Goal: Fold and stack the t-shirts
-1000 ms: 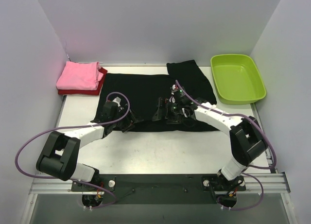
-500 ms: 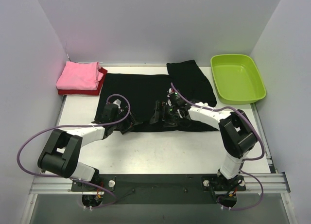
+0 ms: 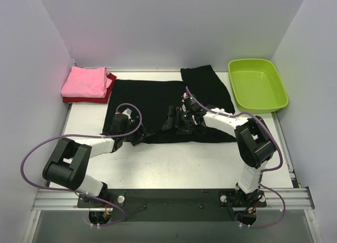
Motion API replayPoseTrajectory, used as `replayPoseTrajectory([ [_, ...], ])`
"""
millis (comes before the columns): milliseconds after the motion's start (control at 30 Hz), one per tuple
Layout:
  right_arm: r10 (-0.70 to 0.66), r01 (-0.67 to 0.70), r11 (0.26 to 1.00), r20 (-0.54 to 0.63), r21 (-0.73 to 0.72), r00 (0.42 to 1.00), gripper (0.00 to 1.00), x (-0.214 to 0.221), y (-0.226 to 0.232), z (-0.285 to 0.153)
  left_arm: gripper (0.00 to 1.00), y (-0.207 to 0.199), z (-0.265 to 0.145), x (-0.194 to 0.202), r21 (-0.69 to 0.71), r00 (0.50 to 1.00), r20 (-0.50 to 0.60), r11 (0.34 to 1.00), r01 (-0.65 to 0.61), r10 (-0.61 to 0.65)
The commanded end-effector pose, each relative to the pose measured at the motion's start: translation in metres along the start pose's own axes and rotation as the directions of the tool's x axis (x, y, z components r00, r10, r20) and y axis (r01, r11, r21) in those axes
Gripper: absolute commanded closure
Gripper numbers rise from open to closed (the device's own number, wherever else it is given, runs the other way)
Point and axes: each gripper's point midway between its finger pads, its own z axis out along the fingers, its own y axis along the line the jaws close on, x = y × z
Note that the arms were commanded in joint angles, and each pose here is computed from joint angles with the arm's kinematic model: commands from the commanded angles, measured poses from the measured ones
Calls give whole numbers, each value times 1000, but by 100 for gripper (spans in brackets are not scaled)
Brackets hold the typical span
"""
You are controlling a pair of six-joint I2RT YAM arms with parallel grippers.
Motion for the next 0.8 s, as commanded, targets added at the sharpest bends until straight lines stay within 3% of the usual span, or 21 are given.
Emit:
replayPoseTrajectory([
  [0,1,0,1000,17,-21,1000,8,-18,3,4,20,16,4,9,-34,1000,-20,999,-12,11],
  [333,21,-21,1000,23,0,1000,9,-41,-9,23,20,19,-4,15,-35,1000,-26,999,-13,12],
  [767,46,-47,999,106,8,993,9,-102,-15,45,20,28,-13,25,-42,999,-31,999,-11,10],
])
